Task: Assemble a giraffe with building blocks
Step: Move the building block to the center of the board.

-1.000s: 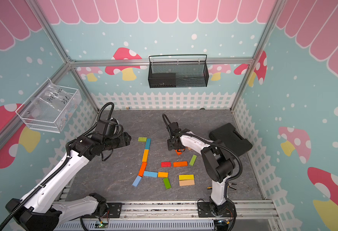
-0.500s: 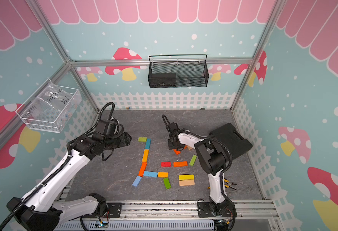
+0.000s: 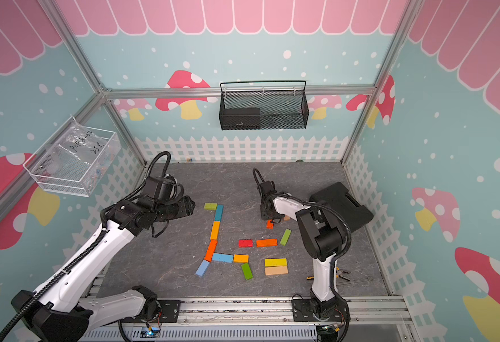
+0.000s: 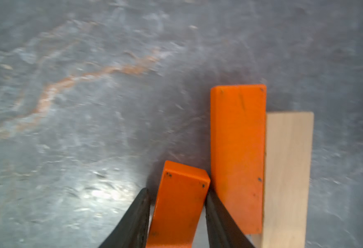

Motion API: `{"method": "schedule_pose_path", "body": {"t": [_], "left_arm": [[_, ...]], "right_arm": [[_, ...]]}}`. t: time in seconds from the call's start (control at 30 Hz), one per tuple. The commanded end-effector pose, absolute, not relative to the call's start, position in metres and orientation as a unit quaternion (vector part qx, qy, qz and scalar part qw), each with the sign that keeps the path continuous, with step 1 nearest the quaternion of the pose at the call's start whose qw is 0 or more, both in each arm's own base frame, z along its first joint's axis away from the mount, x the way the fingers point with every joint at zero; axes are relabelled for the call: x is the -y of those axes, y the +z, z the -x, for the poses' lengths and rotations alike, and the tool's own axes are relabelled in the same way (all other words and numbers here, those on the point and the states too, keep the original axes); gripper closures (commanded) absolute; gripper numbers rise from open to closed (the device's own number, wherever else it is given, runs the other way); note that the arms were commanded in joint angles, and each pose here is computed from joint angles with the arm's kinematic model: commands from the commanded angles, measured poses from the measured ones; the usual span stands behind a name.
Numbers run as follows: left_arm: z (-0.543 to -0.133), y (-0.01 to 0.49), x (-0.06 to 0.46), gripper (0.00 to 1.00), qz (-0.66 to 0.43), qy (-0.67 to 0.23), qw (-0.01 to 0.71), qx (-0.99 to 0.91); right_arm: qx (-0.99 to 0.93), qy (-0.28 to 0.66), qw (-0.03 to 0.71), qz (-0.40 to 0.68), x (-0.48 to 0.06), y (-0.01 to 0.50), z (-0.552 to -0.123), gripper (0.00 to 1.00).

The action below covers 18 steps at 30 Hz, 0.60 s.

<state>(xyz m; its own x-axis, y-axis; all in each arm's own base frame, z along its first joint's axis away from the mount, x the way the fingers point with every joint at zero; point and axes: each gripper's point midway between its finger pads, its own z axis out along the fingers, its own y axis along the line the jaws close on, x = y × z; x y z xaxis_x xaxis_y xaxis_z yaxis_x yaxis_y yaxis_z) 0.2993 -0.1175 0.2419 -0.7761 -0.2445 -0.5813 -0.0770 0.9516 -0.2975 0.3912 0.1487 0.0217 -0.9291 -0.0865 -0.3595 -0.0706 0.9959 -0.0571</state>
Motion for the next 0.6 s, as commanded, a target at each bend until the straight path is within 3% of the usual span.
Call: {"method": "schedule_pose_path", "body": {"t": [0.0, 0.27, 0.57], "left_arm": [[-0.303, 0.245, 0.119, 0.31, 0.086, -0.134, 0.328, -0.931], [-0.303, 0.245, 0.12, 0.31, 0.086, -0.137, 0.328, -0.931], [-0.302, 0.245, 0.121, 0.3, 0.083, -0.142, 0.327, -0.931]], "right_arm": [[-0.987, -0.07, 0.141, 0.034, -0.115, 0.007, -0.364, 0.56], [-0.986, -0.077, 0.145, 0.008, -0.087, 0.015, -0.351, 0.55], [-0.978, -0.023, 0.204, 0.045, -0.111, 0.065, -0.367, 0.21]]}}
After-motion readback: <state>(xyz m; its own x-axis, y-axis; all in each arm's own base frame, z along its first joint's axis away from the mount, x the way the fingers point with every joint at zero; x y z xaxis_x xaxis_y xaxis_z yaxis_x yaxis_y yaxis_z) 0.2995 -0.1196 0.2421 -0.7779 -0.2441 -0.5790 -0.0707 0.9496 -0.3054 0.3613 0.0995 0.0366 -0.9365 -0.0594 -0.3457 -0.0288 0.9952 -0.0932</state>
